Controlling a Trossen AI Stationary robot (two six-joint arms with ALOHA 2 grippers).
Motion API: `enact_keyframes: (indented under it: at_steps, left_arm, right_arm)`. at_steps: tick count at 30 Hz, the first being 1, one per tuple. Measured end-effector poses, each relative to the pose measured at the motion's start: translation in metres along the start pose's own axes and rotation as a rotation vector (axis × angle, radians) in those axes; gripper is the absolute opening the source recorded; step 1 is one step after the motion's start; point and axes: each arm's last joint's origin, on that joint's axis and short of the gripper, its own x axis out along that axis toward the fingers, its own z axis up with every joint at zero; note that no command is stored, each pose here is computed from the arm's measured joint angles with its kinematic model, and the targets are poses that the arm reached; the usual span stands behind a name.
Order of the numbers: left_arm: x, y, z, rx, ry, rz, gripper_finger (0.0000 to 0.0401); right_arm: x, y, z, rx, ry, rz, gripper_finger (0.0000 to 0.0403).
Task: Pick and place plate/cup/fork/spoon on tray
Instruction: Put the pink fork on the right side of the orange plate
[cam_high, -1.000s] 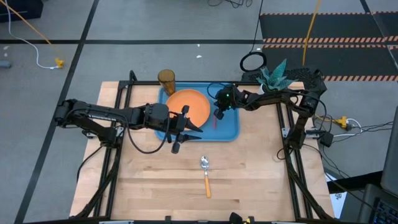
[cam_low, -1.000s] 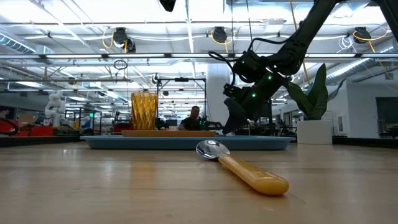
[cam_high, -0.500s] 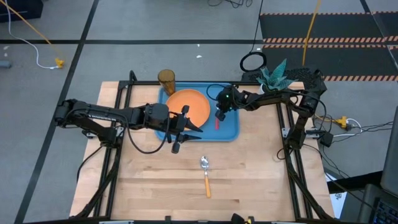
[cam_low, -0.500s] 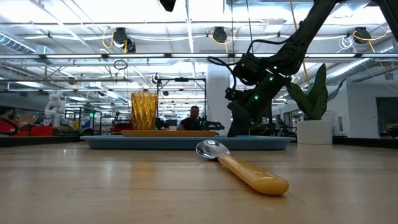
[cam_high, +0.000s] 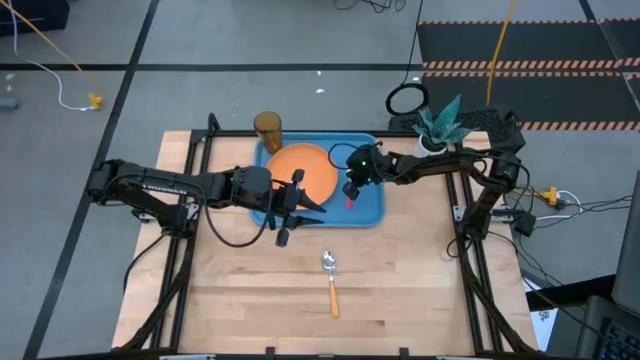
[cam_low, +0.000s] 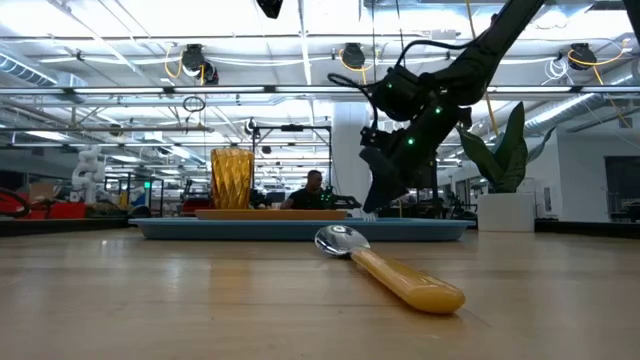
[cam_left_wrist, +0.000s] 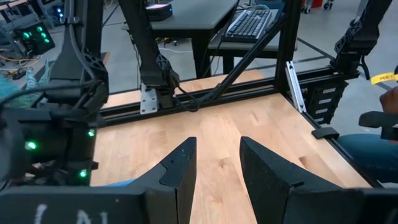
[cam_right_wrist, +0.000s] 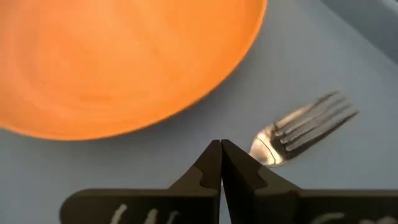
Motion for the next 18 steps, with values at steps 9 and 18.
enact_keyframes:
  at_steps: [9, 18]
  left_arm:
    - [0.0, -0.0001, 0.0001, -0.001, -0.001, -0.001, 0.0127]
    - [0.0, -0.0001, 0.0002, 0.0, -0.001, -0.001, 0.0127]
  right_arm:
    - [0.0018, 0.0015, -0.0067, 0.05, 0.042, -0.077, 0.0]
    - [0.0016, 0.006, -0.0095, 0.096, 0.05, -0.074, 0.0]
